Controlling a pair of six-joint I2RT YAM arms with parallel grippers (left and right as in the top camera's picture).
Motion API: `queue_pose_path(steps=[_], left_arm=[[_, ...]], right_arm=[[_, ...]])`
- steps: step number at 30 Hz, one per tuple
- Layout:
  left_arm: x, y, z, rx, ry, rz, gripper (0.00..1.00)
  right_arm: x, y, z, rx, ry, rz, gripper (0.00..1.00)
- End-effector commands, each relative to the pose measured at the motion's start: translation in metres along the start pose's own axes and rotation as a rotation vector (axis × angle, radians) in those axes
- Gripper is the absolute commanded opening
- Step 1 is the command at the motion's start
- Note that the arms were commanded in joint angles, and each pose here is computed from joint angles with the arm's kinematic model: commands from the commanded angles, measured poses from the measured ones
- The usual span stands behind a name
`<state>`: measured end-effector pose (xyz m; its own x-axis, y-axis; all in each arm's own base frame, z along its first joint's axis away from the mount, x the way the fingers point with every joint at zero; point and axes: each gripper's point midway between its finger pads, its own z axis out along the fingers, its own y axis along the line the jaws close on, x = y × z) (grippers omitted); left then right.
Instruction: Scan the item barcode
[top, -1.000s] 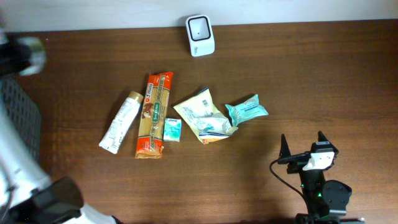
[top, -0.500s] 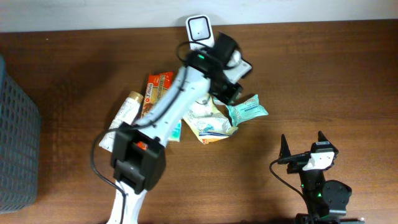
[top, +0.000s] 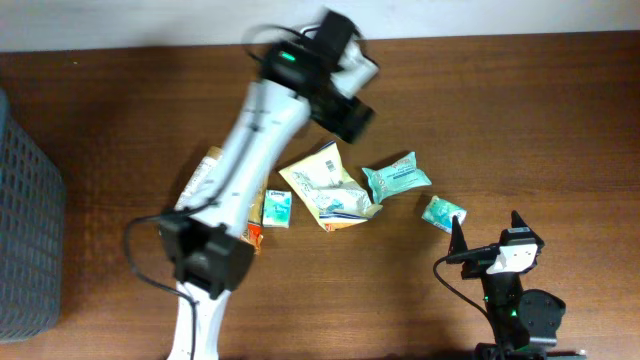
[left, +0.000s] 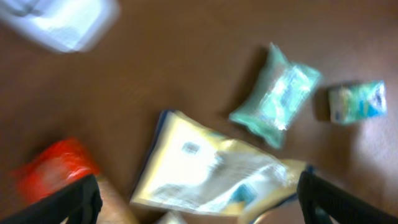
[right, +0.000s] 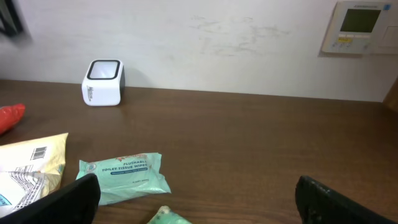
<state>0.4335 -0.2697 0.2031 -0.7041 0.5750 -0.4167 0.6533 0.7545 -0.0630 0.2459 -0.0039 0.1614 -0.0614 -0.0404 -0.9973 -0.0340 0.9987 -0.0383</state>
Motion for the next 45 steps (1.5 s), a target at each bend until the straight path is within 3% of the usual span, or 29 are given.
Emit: queue_pose_path(steps=[1, 6, 12, 18, 21, 26, 30, 32, 34, 40, 45], left_arm=[[-0.002, 0.094, -0.122, -0.152, -0.216, -0.175, 0.99], [0.073, 0.215, -0.199, -0.306, -0.280, -0.503, 0.99], [0.147, 0.275, -0.230, -0.375, -0.248, -0.664, 0.99], [0.175, 0.295, -0.249, -0.426, -0.263, -0.733, 0.99], [0.177, 0.295, -0.249, -0.423, -0.254, -0.740, 0.99], [0.177, 0.295, -0.249, -0.422, -0.254, -0.740, 0.99], [0.177, 0.295, -0.249, -0.422, -0.254, -0.740, 0.99], [0.177, 0.295, -0.249, -0.423, -0.254, -0.740, 0.99], [0.177, 0.295, -0.249, -0.423, -0.254, -0.740, 0.99], [0.177, 0.295, -0.249, -0.422, -0.254, -0.740, 0.99], [0.177, 0.295, -0.249, -0.423, -0.254, -0.740, 0.99]], right_arm=[[0.003, -0.003, 0.000, 0.017, 0.005, 0.005, 0.99], [0.003, -0.002, 0.000, 0.008, 0.004, 0.005, 0.99], [-0.009, 0.040, -0.005, -0.240, -0.031, 0.126, 0.99], [-0.052, 0.046, -0.015, -0.285, -0.104, 0.108, 0.99], [-0.072, 0.046, -0.011, -0.291, -0.056, 0.114, 0.99], [-0.121, 0.043, 0.019, -0.324, 0.112, 0.004, 0.99], [-0.131, 0.037, 0.044, -0.368, 0.408, -0.038, 0.99], [-0.121, 0.035, 0.051, -0.388, 0.552, -0.038, 0.99], [-0.084, 0.019, 0.060, -0.343, 0.804, -0.028, 0.98], [0.027, 0.012, 0.066, -0.366, 1.254, 0.044, 1.00], [0.110, -0.003, 0.065, -0.333, 1.535, 0.030, 0.84]])
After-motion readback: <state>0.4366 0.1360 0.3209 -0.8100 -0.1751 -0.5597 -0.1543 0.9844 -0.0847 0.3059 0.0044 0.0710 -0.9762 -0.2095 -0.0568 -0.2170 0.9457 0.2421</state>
